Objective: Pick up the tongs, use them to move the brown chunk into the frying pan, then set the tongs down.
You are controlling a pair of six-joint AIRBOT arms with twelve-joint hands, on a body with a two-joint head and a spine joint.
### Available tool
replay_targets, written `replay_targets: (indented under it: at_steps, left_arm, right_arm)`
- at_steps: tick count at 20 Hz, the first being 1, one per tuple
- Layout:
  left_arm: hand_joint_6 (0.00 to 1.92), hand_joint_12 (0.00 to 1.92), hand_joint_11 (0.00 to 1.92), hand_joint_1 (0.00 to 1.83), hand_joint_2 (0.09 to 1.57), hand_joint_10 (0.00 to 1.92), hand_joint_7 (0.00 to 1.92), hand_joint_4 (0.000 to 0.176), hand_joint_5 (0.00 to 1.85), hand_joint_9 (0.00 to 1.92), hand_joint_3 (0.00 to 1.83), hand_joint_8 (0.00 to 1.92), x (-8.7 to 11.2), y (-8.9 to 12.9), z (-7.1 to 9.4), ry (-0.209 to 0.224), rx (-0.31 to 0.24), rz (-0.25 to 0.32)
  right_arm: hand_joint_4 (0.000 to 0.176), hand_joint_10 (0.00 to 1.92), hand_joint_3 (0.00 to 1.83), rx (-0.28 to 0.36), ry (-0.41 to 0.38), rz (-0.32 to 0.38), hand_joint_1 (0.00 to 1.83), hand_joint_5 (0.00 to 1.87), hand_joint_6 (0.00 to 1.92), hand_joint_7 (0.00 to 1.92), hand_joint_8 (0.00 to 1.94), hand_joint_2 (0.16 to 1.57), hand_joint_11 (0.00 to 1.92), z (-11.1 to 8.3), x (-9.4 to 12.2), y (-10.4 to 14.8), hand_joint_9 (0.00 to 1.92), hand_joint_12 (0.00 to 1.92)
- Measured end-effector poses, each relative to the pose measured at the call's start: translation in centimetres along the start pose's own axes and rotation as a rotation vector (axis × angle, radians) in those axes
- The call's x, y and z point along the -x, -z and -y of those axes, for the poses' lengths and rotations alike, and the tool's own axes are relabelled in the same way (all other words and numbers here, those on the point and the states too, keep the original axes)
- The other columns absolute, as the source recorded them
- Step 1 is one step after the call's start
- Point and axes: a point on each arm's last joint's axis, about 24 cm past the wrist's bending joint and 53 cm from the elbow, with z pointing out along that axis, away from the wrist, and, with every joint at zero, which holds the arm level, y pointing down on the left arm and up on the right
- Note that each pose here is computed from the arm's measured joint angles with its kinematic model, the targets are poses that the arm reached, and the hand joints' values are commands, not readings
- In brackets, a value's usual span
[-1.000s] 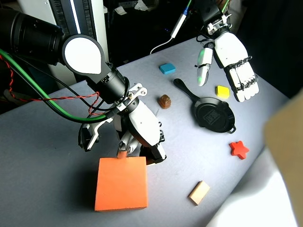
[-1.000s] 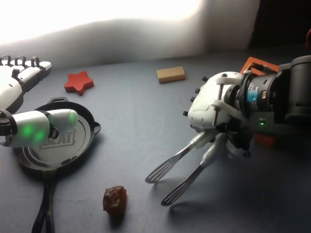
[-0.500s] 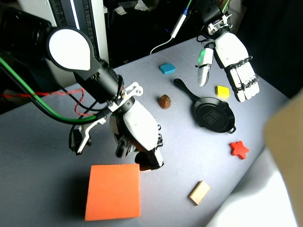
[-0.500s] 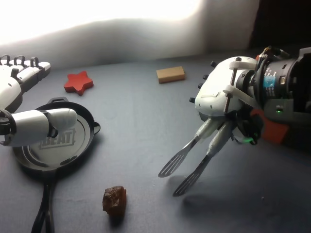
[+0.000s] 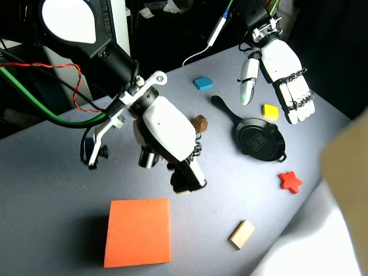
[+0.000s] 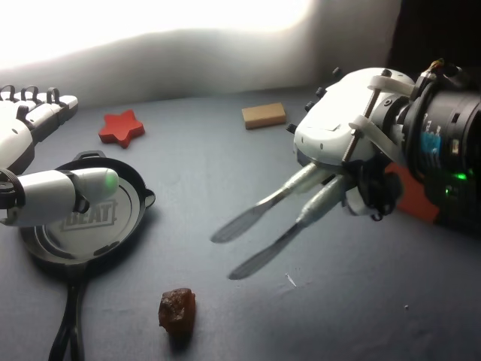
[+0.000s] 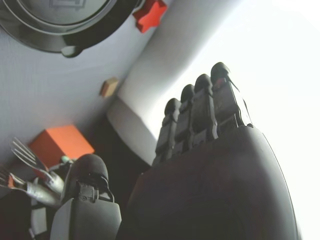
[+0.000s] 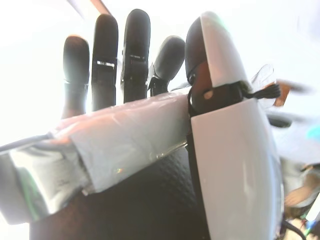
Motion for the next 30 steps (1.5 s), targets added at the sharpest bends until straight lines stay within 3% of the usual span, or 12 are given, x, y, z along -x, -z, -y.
replay_targets:
  at_steps: [4, 6, 8, 11, 12, 13, 14, 15, 25, 26, 27, 30]
  left_arm:
    - [0.00, 0.09, 0.00, 0.00, 1.16, 0.00, 0.03, 0.034, 0.02, 0.02, 0.00, 0.00, 0.2, -0.1, -0.3, 0.005, 0.008, 0.005]
    - [0.00, 0.03, 0.00, 0.00, 1.17, 0.00, 0.01, 0.032, 0.00, 0.00, 0.00, 0.00, 0.3, -0.2, -0.6, 0.006, 0.014, 0.006]
    - [0.01, 0.03, 0.01, 0.00, 1.17, 0.01, 0.03, 0.033, 0.02, 0.02, 0.00, 0.01, 0.5, -0.3, -1.1, 0.002, 0.025, 0.011]
    - [0.00, 0.00, 0.00, 0.00, 1.18, 0.00, 0.02, 0.027, 0.01, 0.01, 0.00, 0.00, 1.1, -0.6, -1.7, 0.000, 0.038, 0.023]
    - [0.00, 0.00, 0.00, 0.00, 1.18, 0.00, 0.02, 0.025, 0.01, 0.00, 0.00, 0.00, 1.1, -0.6, -1.8, -0.003, 0.041, 0.026]
    - [0.00, 0.00, 0.00, 0.00, 1.17, 0.00, 0.01, 0.029, 0.00, 0.00, 0.00, 0.00, 1.0, -0.5, -2.0, -0.007, 0.043, 0.021]
    - [0.00, 0.00, 0.00, 0.00, 1.17, 0.00, 0.01, 0.029, 0.00, 0.00, 0.00, 0.00, 0.9, -0.5, -2.1, -0.011, 0.043, 0.016]
    - [0.00, 0.01, 0.02, 0.00, 1.17, 0.00, 0.01, 0.031, 0.01, 0.00, 0.00, 0.00, 0.9, -0.6, -2.3, -0.012, 0.048, 0.014]
    - [0.01, 0.00, 0.00, 0.00, 1.17, 0.00, 0.02, 0.032, 0.02, 0.00, 0.00, 0.00, 0.8, -0.5, -2.9, -0.016, 0.059, 0.010]
    - [0.01, 0.00, 0.01, 0.00, 1.17, 0.00, 0.02, 0.030, 0.02, 0.00, 0.00, 0.00, 0.8, -0.5, -2.8, -0.016, 0.058, 0.010]
    - [0.00, 0.00, 0.01, 0.00, 1.17, 0.00, 0.02, 0.027, 0.02, 0.01, 0.00, 0.00, 0.8, -0.5, -2.9, -0.015, 0.059, 0.011]
    - [0.00, 0.00, 0.00, 0.00, 1.17, 0.00, 0.02, 0.033, 0.00, 0.00, 0.00, 0.00, 0.8, -0.5, -2.9, -0.013, 0.060, 0.011]
  right_arm:
    - [0.000, 0.71, 0.00, -0.027, -0.132, -0.004, 1.09, 0.75, 1.33, 0.99, 0.03, 1.23, 0.31, -0.1, -0.5, 0.4, 0.67, 1.57]
    - [0.000, 0.72, 0.00, -0.030, -0.110, 0.012, 1.09, 0.73, 1.34, 0.98, 0.02, 1.24, 0.30, -0.6, -0.5, 0.4, 0.64, 1.57]
    - [0.000, 0.71, 0.00, -0.030, -0.110, 0.018, 1.08, 0.68, 0.69, 0.97, 0.01, 1.20, 0.29, -1.2, -0.8, 0.4, 0.64, 1.54]
    - [0.000, 0.66, 0.00, -0.045, -0.162, 0.024, 1.08, 0.76, 0.46, 0.96, 0.01, 1.21, 0.29, -1.5, -1.6, 0.4, 0.66, 1.53]
    - [0.000, 0.66, 0.03, -0.049, -0.149, 0.029, 1.09, 0.76, 1.13, 0.97, 0.01, 1.21, 0.32, -1.5, -1.7, 0.3, 0.67, 1.53]
    - [0.000, 0.67, 0.02, -0.056, -0.149, 0.030, 1.09, 0.65, 0.84, 0.96, 0.01, 1.20, 0.28, -1.5, -1.7, 0.3, 0.64, 1.55]
    - [0.000, 0.69, 0.01, -0.058, -0.147, 0.032, 1.09, 0.72, 1.23, 0.97, 0.02, 1.23, 0.30, -1.5, -1.7, 0.3, 0.65, 1.55]
    - [0.000, 0.70, 0.01, -0.061, -0.148, 0.030, 1.08, 0.72, 1.33, 0.98, 0.02, 1.24, 0.29, -1.6, -1.8, 0.3, 0.65, 1.56]
    - [0.000, 0.72, 0.00, -0.063, -0.239, 0.009, 1.09, 0.74, 1.34, 0.98, 0.01, 1.24, 0.29, -3.5, -3.4, 1.5, 0.64, 1.56]
    - [0.000, 0.71, 0.00, -0.065, -0.246, 0.007, 1.09, 0.65, 0.89, 0.96, 0.01, 1.21, 0.27, -3.6, -3.5, 1.5, 0.62, 1.55]
    - [0.000, 0.72, 0.00, -0.069, -0.259, 0.000, 1.09, 0.73, 1.22, 0.98, 0.01, 1.23, 0.28, -3.7, -3.9, 1.4, 0.64, 1.56]
    - [0.000, 0.72, 0.01, -0.078, -0.261, 0.013, 1.08, 0.72, 1.36, 0.97, 0.01, 1.25, 0.27, -3.9, -4.2, 1.2, 0.63, 1.57]
